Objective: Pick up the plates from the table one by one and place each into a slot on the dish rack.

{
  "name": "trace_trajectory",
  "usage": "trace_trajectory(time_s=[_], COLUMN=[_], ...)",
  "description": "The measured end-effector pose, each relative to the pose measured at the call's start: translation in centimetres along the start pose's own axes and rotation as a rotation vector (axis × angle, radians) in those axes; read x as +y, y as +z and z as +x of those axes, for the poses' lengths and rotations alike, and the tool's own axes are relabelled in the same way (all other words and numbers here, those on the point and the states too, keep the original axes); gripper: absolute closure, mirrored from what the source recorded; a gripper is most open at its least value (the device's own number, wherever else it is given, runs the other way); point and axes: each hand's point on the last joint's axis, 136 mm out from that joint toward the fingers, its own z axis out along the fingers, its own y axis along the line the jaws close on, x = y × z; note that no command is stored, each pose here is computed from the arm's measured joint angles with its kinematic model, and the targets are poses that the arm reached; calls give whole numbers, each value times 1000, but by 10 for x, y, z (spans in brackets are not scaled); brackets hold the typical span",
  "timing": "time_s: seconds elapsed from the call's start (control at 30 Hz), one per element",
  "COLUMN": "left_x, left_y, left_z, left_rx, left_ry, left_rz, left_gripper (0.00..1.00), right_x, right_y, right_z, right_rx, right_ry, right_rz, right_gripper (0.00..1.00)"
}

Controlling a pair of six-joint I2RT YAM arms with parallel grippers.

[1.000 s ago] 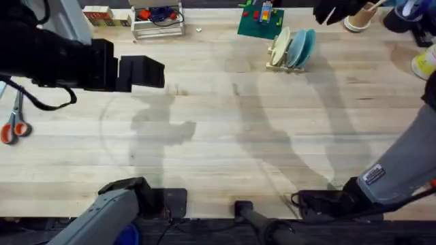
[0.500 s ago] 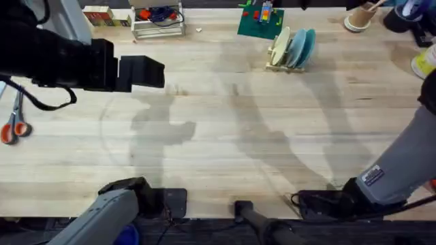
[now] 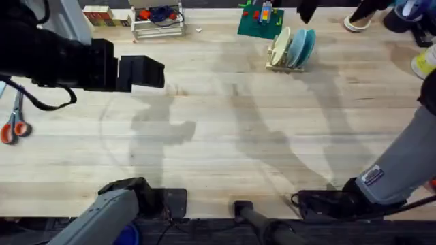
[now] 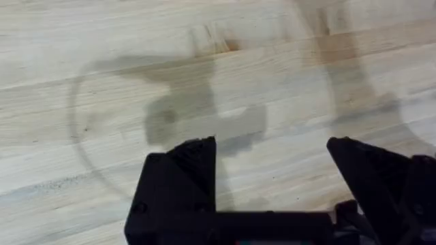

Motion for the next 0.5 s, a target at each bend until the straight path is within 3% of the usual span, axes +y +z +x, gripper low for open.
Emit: trace_trajectory(time_s=[0.3, 0.5], left_x=[0, 0], left_y=[0, 0], left_z=[0, 0], left_rx=[0, 0], left_ry=[0, 0], left_rz=[0, 0], left_gripper=[8, 7], right_x=[19, 28], right_y=[-6, -31], right_z=[12, 35], right_rx=[20, 27], right_ry=[-56, -116], right_rz=[-8, -4], right_gripper=[9, 7])
